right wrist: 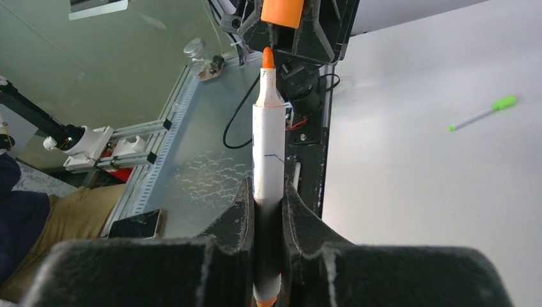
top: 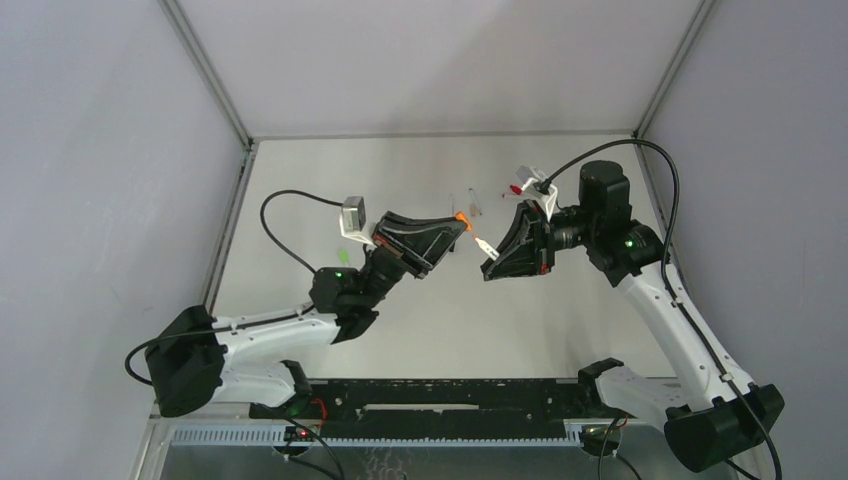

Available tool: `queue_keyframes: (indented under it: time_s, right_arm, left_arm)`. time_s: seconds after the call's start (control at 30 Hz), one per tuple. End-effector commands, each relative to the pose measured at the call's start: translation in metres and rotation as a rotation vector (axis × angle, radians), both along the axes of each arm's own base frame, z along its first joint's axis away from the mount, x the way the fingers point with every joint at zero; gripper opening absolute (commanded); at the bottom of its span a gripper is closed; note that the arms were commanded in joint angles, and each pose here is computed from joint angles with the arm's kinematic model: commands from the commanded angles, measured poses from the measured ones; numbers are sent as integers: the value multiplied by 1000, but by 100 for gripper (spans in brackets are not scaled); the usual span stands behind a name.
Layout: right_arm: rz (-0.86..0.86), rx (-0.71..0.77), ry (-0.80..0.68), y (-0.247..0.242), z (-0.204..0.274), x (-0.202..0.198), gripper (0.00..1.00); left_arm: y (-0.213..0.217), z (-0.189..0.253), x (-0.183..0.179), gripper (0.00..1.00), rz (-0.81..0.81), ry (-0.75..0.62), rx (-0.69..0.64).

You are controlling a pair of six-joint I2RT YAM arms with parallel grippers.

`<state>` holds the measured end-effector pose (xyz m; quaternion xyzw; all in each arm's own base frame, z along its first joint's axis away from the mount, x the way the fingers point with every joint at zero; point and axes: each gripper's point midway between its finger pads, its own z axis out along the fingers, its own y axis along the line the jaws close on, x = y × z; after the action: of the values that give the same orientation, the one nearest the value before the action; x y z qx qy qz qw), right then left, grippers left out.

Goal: Insert the pens into the pen caps
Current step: Insert the pen cap onto the pen.

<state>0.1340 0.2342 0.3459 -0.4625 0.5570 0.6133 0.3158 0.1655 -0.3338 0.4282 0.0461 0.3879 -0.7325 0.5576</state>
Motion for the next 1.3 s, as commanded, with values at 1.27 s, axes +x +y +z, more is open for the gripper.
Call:
queue_keyframes:
  time_s: [1.27]
  right_arm:
    - [-70, -3, -16, 3, 7, 12, 0]
  left_arm:
    - [7, 23, -1, 0, 13, -25, -71]
